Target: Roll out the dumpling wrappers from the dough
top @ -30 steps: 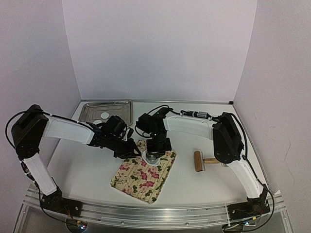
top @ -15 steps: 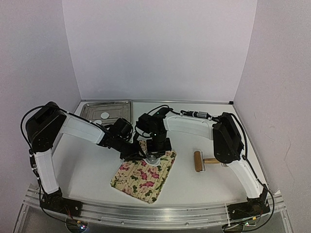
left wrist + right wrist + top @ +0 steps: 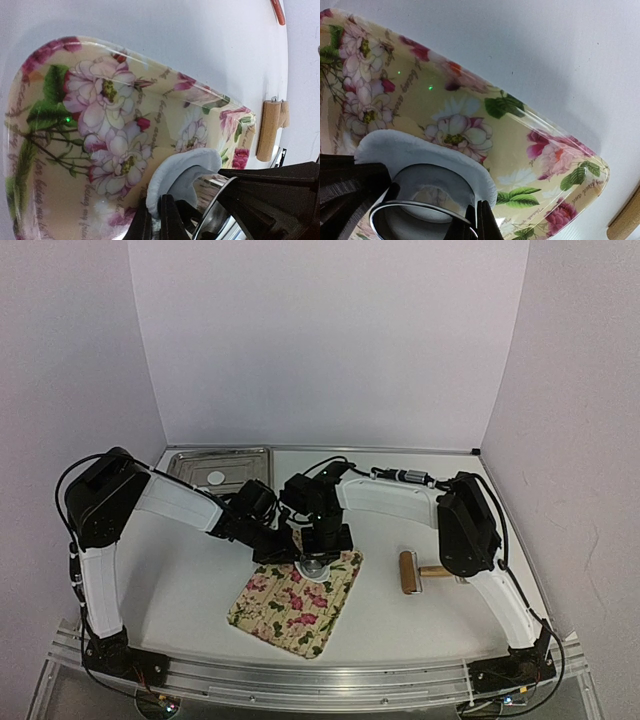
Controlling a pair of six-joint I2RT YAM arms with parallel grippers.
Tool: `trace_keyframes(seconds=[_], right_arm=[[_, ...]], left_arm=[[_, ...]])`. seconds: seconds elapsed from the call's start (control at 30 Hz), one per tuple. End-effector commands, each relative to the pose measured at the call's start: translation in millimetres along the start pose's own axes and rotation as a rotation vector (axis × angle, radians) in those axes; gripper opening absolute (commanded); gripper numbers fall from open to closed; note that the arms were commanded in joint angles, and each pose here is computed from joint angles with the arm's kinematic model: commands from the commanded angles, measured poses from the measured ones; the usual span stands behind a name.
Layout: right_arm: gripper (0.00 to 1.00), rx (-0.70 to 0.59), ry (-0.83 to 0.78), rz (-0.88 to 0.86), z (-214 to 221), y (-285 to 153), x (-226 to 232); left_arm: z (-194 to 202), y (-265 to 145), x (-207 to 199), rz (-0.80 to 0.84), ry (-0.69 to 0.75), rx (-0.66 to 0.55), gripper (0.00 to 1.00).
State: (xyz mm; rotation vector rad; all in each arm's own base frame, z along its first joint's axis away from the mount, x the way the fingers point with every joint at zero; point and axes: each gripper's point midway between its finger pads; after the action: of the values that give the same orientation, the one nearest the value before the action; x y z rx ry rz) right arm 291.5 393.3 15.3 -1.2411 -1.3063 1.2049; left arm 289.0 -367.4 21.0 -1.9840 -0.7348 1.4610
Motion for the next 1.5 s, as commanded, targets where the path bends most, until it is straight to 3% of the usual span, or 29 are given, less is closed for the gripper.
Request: trace_keyframes(seconds=[0.0, 0.67, 1.1, 1.3, 1.47], right_arm=[[0.0, 0.124, -0.032, 0.143, 32, 83, -21], [0.0, 0.15, -0.049, 0.205, 37, 94, -35], [0.0, 0.125, -0.049, 0.14, 28, 83, -19], [0.0, 0.083, -0.033, 0.096, 17, 66, -12], [0.09, 0.024, -0.019, 0.043, 4, 38, -2]], left_arm=[[3, 7, -4, 0.015, 0.036, 0.014, 0.0], [-1, -60, -47, 0.113, 0.124, -0.114, 0.0], [-3, -44, -69, 0.217, 0.158, -0.081, 0.0], [-3, -39, -63, 0.188, 0.145, -0.074, 0.0], [-6, -39, -63, 0.173, 0.145, -0.074, 0.0]])
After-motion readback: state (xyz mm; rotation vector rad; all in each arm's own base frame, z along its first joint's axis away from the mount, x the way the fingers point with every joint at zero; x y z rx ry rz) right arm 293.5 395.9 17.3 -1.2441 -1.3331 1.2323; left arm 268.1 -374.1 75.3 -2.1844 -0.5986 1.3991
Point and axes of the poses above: each gripper's point midway between its finger pads, its own y axis out along the fingers, its own x axis along the line the jaws close on, z = x × y, and after that the axes turned 7 degrees about y, right-handed
